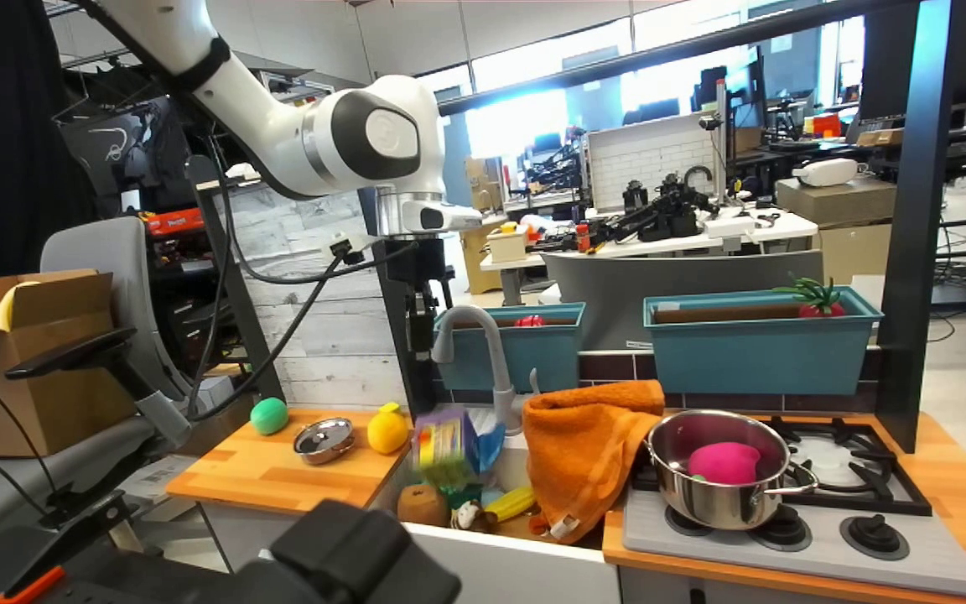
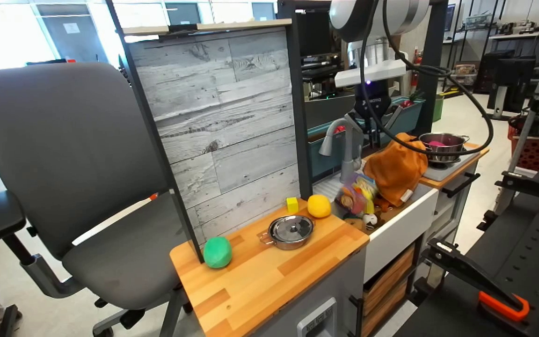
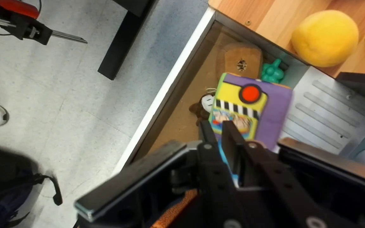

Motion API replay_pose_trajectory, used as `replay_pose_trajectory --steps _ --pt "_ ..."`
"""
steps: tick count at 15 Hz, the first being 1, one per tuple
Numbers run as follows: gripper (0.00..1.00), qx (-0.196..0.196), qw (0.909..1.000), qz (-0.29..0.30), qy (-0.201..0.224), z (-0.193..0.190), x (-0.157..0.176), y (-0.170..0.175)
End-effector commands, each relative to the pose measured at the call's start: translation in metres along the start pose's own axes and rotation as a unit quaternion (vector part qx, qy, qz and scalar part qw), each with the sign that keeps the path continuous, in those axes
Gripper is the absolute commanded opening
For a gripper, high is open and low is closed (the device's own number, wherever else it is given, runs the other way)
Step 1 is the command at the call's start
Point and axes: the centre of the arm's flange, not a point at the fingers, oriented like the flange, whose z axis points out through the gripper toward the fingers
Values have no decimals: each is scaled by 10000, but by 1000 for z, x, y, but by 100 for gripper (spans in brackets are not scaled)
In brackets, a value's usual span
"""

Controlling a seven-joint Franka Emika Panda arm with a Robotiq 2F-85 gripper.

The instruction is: Pick the cube and put it in the sink

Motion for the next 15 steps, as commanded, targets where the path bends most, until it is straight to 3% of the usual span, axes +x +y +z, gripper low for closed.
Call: replay_pose_trajectory --steps 1,6,8,9,11,15 --pt "46 -140 9997 205 52 -5 10 -16" --pt "84 -166 9995 279 17 -8 11 -21" --pt "99 -349 9991 259 -2 -9 10 -21" --pt "81 -124 9997 232 -28 -5 6 -12" --pt "96 -212 9995 232 -18 -5 6 -12" --pt "99 -241 9994 238 -26 -5 6 -13"
